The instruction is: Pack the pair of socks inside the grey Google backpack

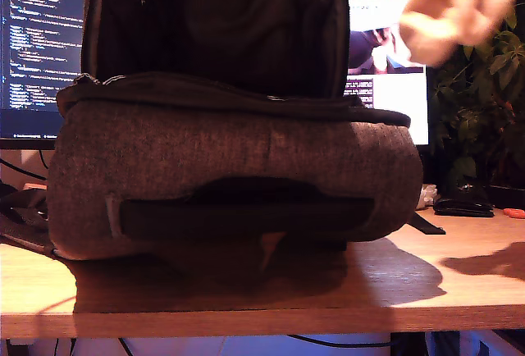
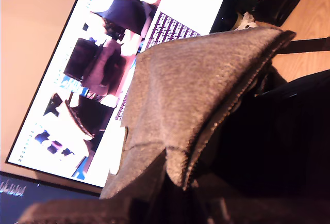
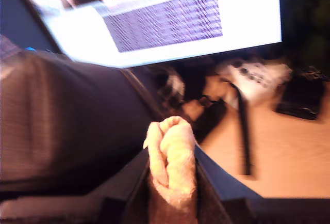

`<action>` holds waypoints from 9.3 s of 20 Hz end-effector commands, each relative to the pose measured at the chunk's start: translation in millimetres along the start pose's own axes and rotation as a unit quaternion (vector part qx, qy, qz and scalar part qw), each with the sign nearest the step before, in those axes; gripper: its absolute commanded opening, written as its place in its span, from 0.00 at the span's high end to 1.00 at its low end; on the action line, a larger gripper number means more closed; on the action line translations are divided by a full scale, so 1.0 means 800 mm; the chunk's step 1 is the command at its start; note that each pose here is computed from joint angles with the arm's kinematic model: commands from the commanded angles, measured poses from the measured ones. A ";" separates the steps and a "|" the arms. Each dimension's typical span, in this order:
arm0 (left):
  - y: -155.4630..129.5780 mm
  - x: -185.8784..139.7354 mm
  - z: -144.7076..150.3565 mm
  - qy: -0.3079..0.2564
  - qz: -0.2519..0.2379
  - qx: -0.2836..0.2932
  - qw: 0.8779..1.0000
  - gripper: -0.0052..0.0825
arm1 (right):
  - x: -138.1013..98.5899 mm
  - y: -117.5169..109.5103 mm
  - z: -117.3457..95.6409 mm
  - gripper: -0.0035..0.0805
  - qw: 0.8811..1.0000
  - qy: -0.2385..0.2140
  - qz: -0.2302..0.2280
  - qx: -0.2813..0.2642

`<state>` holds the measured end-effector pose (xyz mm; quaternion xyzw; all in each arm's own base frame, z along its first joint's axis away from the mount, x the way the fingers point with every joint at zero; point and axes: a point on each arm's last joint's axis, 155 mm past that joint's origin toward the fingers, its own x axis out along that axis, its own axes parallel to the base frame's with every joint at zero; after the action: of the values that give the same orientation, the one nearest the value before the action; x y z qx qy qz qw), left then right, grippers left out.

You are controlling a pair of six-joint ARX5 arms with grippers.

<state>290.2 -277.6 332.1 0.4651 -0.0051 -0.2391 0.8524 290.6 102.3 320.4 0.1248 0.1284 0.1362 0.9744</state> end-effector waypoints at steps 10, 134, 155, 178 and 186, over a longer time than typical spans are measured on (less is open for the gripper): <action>0.028 -0.013 0.029 -0.045 0.014 -0.023 0.999 0.97 | 0.058 0.093 -0.075 0.97 0.952 -0.002 0.105 0.288; -0.144 -0.021 -0.090 0.083 -0.261 -0.180 0.945 0.34 | -0.040 0.046 -0.051 0.97 0.971 0.111 -0.015 -0.213; 0.094 0.011 -0.138 -0.016 -0.009 -0.350 0.937 0.96 | 0.140 0.009 0.087 0.97 0.980 -0.098 0.025 -0.171; 0.024 -0.053 -0.284 0.025 0.079 -0.480 0.873 0.96 | 0.038 -0.144 -0.067 0.97 0.990 -0.078 -0.083 -0.080; 0.037 -0.123 -0.253 -0.024 0.106 -0.469 0.876 0.96 | -0.033 -0.110 -0.057 0.97 0.985 -0.126 -0.068 -0.094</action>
<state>262.3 -64.2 265.2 0.0049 0.0353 -0.1349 0.9902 275.0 20.6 261.4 0.0367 -0.0016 0.0624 0.9974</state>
